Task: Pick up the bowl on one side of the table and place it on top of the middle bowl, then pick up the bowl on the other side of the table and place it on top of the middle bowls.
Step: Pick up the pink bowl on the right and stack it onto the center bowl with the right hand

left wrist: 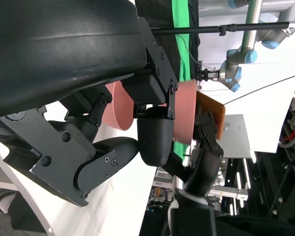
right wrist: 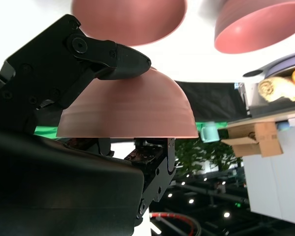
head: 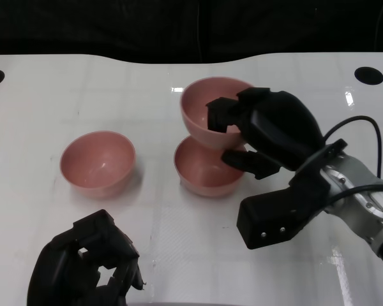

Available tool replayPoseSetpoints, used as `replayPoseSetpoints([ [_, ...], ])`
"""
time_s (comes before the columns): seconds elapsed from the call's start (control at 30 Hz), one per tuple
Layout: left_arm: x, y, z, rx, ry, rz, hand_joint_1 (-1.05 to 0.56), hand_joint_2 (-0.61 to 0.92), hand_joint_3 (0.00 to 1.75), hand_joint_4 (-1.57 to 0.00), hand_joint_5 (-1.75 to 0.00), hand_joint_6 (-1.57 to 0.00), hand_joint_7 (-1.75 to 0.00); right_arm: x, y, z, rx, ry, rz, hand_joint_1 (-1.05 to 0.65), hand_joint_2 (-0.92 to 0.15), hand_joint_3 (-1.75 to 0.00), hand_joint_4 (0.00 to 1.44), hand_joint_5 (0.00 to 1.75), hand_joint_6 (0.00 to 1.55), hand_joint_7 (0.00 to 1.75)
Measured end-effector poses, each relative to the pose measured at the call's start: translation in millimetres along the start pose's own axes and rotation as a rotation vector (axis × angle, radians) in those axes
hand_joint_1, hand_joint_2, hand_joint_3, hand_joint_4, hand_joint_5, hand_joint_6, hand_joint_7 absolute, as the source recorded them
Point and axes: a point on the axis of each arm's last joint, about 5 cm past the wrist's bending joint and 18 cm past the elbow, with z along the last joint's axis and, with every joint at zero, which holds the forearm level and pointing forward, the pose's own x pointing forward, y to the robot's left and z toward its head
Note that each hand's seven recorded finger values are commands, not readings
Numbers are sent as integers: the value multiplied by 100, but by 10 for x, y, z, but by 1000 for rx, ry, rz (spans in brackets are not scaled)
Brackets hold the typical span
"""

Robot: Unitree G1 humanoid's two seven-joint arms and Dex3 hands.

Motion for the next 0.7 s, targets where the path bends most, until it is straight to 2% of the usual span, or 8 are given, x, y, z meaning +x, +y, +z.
replayPoseSetpoints([
  [0.33, 3, -37, 0, 13, -1, -10, -17, 51, 113, -92, -160, -90, -135, -13, 325, 20, 15, 24, 125, -23, -46, -108, 90, 175, 71, 175],
  [0.6, 13, -64, 18, 21, -12, -7, -16, 48, 121, -93, -160, -90, -137, -24, 438, 25, 2, 31, 182, -23, -46, -102, 89, 175, 70, 175],
  [0.7, 13, -66, 19, 23, -15, -4, -16, 48, 122, -93, -160, -90, -137, -40, 468, 12, 17, 44, 211, -23, -52, -92, 81, 168, 84, 110],
])
